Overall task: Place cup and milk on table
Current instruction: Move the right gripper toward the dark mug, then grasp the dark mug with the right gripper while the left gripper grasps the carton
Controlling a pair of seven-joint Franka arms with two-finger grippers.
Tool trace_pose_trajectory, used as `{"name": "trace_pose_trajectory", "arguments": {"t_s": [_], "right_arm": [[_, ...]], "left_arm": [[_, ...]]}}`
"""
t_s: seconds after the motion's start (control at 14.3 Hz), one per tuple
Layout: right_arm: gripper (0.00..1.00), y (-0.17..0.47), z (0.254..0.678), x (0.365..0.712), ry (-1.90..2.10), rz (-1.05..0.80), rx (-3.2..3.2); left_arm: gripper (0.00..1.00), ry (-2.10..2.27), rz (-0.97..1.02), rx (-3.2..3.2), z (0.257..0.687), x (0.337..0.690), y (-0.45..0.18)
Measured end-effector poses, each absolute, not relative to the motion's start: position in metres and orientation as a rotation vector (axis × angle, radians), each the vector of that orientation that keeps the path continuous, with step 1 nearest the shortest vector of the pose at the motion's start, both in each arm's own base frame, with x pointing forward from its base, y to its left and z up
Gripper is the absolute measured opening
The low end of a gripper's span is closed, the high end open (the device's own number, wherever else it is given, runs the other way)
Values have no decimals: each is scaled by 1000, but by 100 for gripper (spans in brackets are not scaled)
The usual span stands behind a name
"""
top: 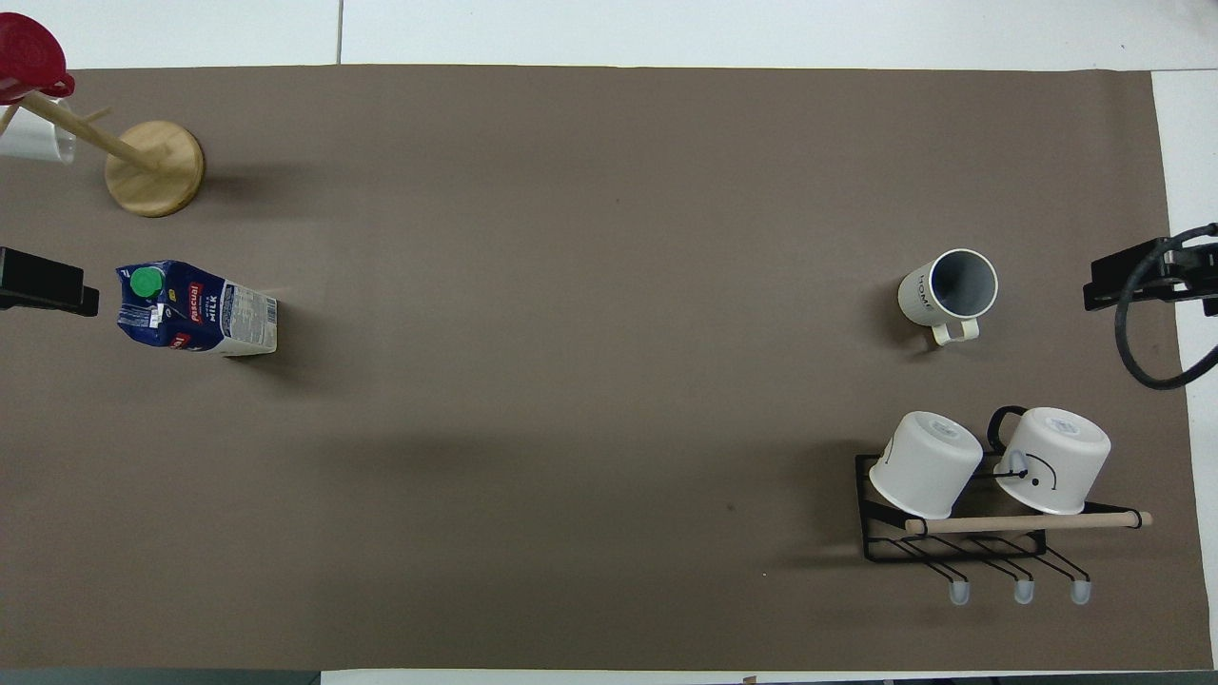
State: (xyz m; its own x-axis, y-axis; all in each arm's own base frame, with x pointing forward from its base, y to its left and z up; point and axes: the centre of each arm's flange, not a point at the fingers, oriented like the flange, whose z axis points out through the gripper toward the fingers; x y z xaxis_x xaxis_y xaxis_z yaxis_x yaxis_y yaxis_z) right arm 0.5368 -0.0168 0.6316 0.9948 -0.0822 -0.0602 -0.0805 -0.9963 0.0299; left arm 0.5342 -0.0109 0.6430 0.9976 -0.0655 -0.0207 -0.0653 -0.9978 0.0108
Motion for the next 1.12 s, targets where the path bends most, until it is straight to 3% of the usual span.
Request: {"name": "trace_pose_trajectory", "arguments": {"t_s": [0.42,0.63,1.12], "right_arm": [[100,-17,631,538,-125,-84,3111],[100,-19,621,549,-8,36,3115],[100,-70,490,588,377,220,3085]], "left_arm": [[100,-109,-47,3129,641,534,-11],[100,-109,-44,3129,642,533,-11],[100,-77,-34,3130,642,534,0]]}}
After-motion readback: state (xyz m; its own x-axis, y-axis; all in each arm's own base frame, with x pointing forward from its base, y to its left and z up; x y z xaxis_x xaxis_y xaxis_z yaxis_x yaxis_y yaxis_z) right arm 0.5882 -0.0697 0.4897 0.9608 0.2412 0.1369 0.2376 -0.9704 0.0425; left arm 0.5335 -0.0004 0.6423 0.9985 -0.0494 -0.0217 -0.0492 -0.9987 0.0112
